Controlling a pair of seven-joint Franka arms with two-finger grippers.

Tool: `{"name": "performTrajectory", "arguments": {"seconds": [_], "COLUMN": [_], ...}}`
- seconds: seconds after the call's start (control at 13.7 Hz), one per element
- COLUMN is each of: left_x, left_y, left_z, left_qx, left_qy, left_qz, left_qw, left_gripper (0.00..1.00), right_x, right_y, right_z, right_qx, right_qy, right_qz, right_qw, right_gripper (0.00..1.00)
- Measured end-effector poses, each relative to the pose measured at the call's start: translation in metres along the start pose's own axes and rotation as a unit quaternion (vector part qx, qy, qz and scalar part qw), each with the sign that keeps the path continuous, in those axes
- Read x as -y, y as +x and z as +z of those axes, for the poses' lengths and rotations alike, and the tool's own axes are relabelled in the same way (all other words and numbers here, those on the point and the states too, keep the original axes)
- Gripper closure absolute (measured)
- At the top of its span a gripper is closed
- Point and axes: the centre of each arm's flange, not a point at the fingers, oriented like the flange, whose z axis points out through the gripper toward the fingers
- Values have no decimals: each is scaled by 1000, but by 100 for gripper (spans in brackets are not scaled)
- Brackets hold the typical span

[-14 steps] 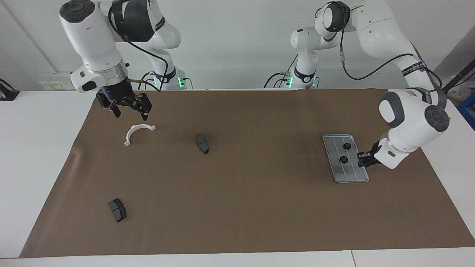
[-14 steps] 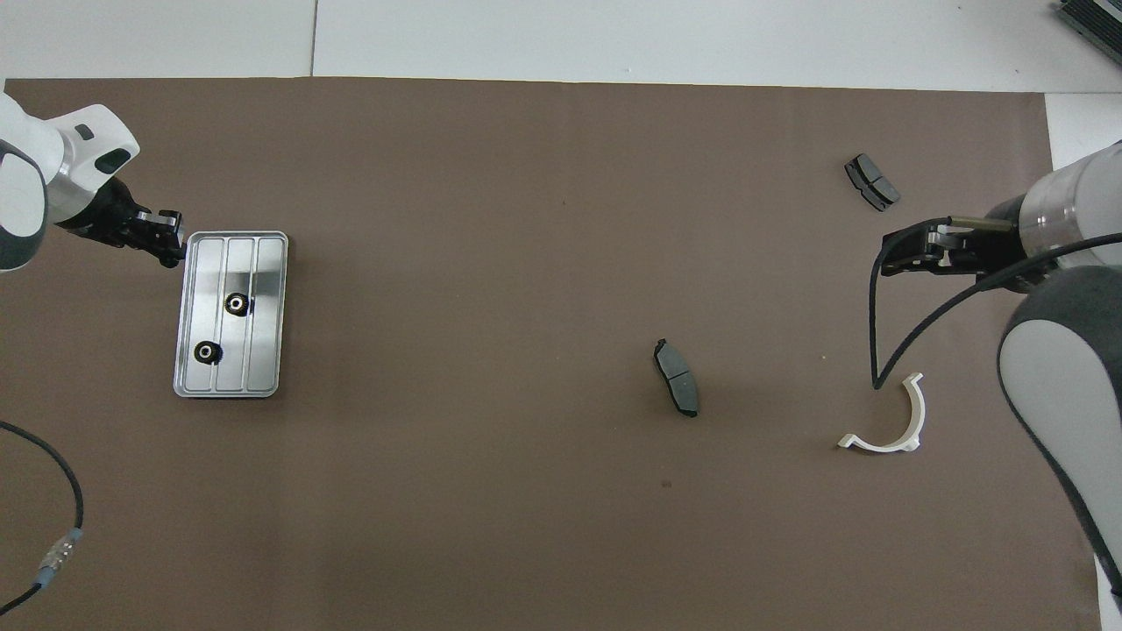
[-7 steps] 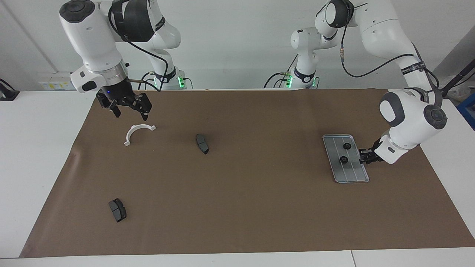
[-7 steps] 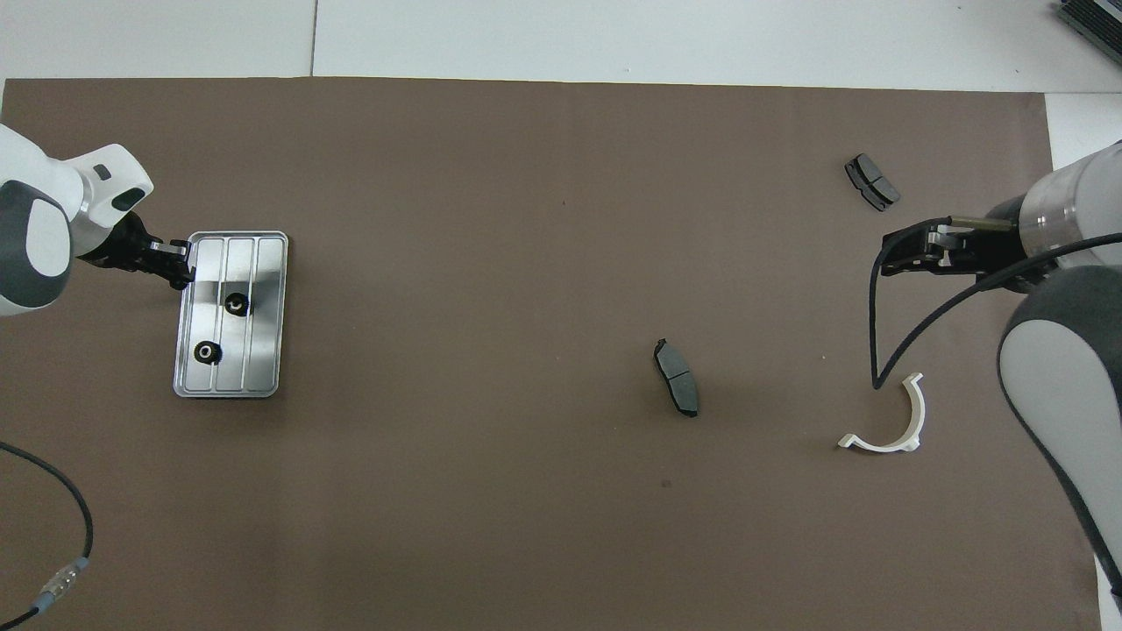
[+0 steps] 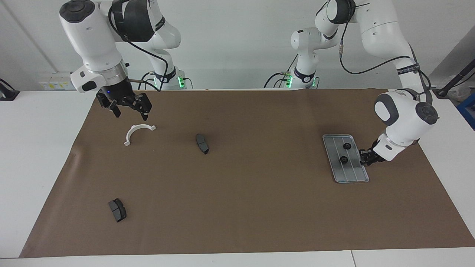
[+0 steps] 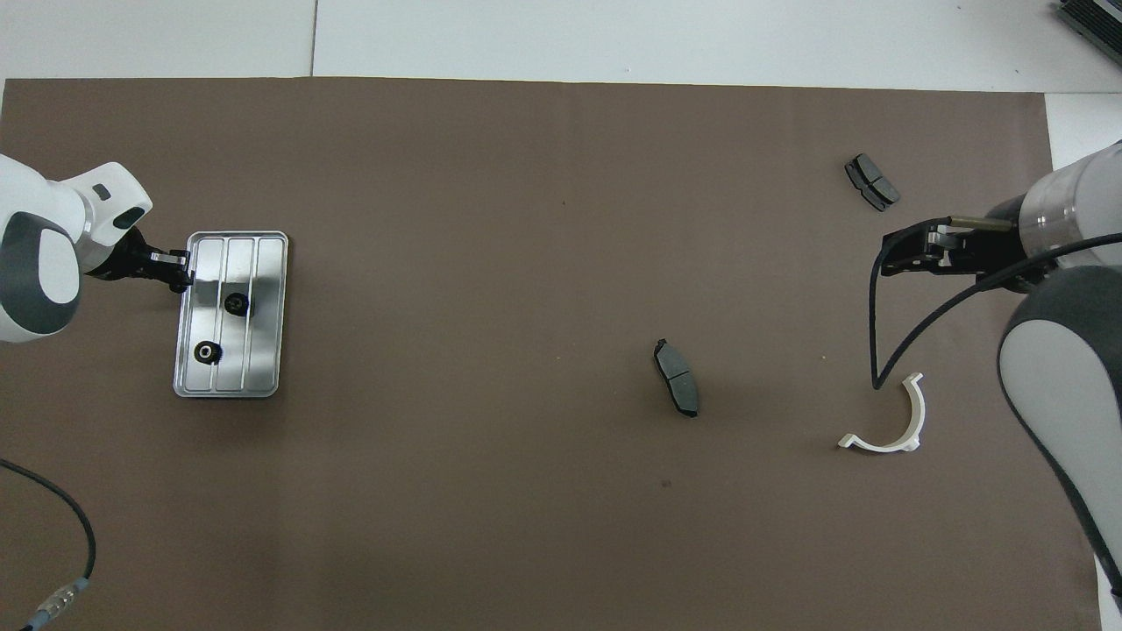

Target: Pick bearing gear from pile to tray

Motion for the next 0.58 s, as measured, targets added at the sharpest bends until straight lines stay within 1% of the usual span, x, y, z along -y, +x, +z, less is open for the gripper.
{"name": "performTrajectory", "arguments": {"seconds": [0.36,0.44,0.58], "left_x": [-11,-14,-19], "left_y": [-1,0,1], "left_z": [2,2,0], "left_qx": [-4,-5,-6], "left_qy": [1,0,0], "left_qz": [-12,-13,-13], "left_qw": [1000,1000,1000], "left_gripper": [77,71,49], "right_x": [0,0,0], "right_y": [0,0,0], "right_z": [0,0,0], "right_qx": [0,0,0], "right_qy": [0,0,0], "right_qz": [0,0,0], "right_qw": [1000,1000,1000], "right_gripper": [0,0,0]}}
